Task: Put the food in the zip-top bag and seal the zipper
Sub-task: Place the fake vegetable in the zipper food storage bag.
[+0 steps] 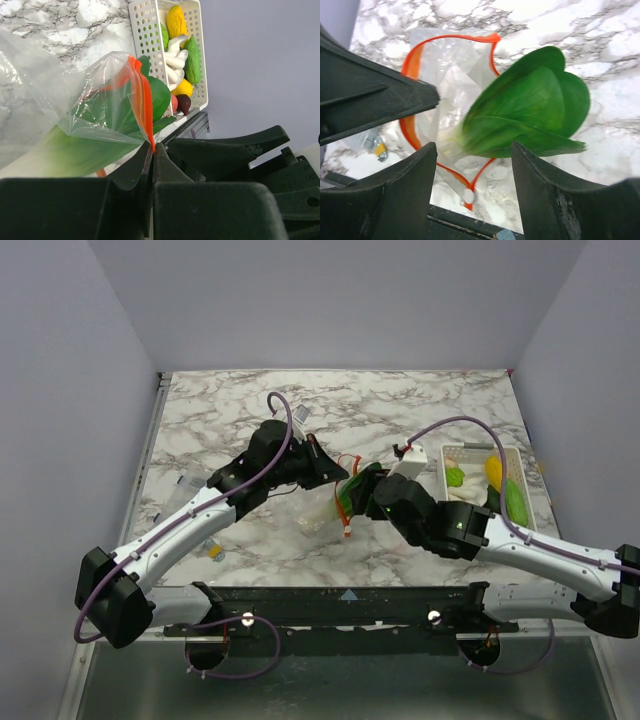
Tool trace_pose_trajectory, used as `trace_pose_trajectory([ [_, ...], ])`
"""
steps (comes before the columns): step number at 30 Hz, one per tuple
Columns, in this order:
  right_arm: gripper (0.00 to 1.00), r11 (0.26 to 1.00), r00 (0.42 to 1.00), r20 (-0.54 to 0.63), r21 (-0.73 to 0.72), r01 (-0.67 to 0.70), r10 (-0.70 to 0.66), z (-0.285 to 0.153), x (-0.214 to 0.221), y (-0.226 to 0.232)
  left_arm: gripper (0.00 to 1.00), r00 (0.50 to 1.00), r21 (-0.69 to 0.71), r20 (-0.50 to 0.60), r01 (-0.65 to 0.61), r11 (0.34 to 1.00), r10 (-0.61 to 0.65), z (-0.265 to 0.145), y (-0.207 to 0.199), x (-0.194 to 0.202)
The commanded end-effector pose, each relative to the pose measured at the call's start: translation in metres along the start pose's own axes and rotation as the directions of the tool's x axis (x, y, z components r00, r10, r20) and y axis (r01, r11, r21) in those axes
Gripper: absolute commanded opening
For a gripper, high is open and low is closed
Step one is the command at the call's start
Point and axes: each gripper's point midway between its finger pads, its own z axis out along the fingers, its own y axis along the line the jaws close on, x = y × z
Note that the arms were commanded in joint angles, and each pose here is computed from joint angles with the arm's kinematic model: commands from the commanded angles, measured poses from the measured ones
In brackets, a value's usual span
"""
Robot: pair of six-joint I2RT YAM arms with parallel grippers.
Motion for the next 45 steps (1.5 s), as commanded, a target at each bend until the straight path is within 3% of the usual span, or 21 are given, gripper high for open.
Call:
trace_pose_trajectory([
  [1,0.64,0.987,0.999,0.037,0.16,-0.015,0.009,-0.011,-0.012,-0.035,0.0,1.0,0.046,-0.007,-0.027,0.999,0.028,-0.004,-0.012,0.0],
  [4,0.73,0.991,0.997,-0.002,0.11,-0.076,0.077,-0.024,-0.009,-0.043,0.0,1.0,0.036,-0.013,-0.025,0.999,0.025,-0.002,-0.01,0.001],
  [9,0.98,0.991,0.985,-0.115,-0.037,-0.131,0.126,-0.034,0.016,-0.045,0.0,0.999,0.035,-0.031,-0.027,0.999,0.028,0.001,-0.01,0.003],
  [19,1.0,0.936,0.956,-0.205,-0.242,-0.255,0.208,0.018,0.043,-0.07,0.0,0.997,0.03,-0.072,-0.017,0.999,0.019,0.006,-0.007,0.008],
  [30,0.99,0.763,0.994,-0.066,-0.637,-0.11,0.089,0.022,0.03,-0.027,0.0,0.993,0.04,-0.112,-0.029,0.999,0.034,0.006,-0.01,0.013],
  [33,0.9,0.767,0.998,-0.001,-0.639,-0.054,0.069,0.025,0.023,-0.027,0.0,0.992,0.039,-0.117,-0.032,0.999,0.037,0.006,-0.011,0.014],
  [38,0.49,0.794,1.0,-0.003,-0.608,-0.013,0.014,0.035,0.025,-0.032,0.0,0.99,0.045,-0.131,-0.035,0.998,0.041,0.007,-0.012,0.015],
  [42,0.18,0.749,0.999,0.005,-0.661,0.042,-0.052,0.028,0.021,-0.018,0.0,0.989,0.054,-0.137,-0.042,0.998,0.05,0.007,-0.015,0.016],
  [45,0.01,0.725,0.992,-0.022,-0.685,0.073,-0.121,0.019,0.014,-0.002,0.0,0.989,0.048,-0.133,-0.053,0.997,0.059,0.008,-0.013,0.014],
])
